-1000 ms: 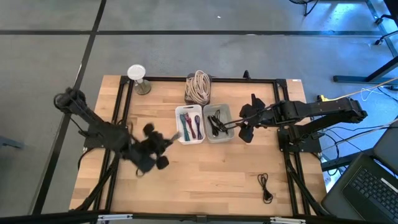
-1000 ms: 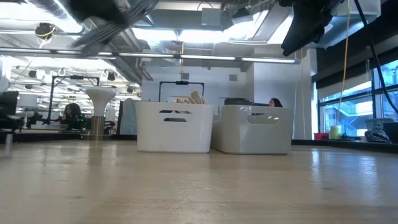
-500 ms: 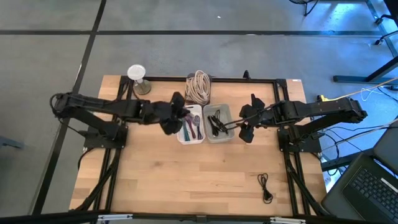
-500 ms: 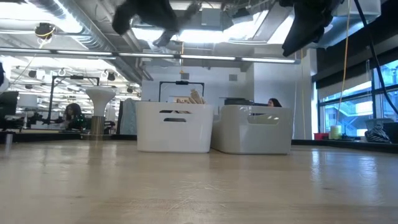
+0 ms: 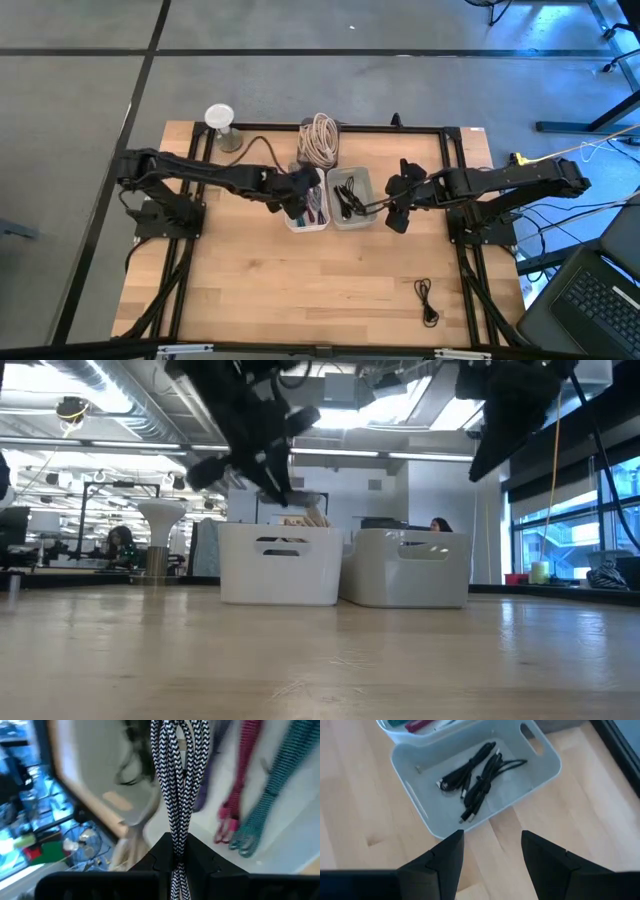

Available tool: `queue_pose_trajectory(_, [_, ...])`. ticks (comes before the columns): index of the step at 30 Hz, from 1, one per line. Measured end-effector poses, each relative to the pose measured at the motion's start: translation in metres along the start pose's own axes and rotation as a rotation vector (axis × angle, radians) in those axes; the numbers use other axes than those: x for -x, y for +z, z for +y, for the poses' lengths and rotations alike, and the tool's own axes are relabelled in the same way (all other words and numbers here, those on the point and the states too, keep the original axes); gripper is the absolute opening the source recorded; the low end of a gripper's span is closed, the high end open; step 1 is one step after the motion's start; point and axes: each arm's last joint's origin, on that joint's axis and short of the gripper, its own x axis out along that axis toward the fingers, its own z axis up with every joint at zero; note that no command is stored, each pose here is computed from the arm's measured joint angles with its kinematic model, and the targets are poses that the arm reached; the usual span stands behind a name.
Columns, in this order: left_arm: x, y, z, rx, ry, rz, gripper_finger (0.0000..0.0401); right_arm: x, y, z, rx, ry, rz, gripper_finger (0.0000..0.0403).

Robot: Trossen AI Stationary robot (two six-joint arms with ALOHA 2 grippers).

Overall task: Pick & Place USB Port
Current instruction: Put the white and black charger cable into the white bin

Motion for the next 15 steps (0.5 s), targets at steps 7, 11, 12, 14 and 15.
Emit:
queue_pose_trajectory(7, [-0.025,0.005,-0.013,-0.058,-0.127,-0.017,0.002,-0.011,-0.009,0.0,-0.016,-0.009,0.016,0.02])
queue_pose_trajectory(11, [-0.04,0.005,-0.018,-0.04,-0.189,-0.048,0.002,-0.012,-0.008,0.001,-0.019,-0.002,-0.001,0.02])
queue_pose_trajectory(12, [-0.043,0.005,-0.019,-0.037,-0.204,-0.055,0.002,-0.012,-0.007,0.001,-0.018,0.001,-0.008,0.02])
queue_pose_trajectory(14, [-0.049,0.004,-0.021,-0.023,-0.225,-0.074,0.002,-0.012,-0.006,0.002,-0.008,0.005,-0.017,0.02])
queue_pose_trajectory(15, [-0.052,0.004,-0.022,-0.015,-0.241,-0.084,0.002,-0.012,-0.006,0.002,-0.006,0.007,-0.02,0.02])
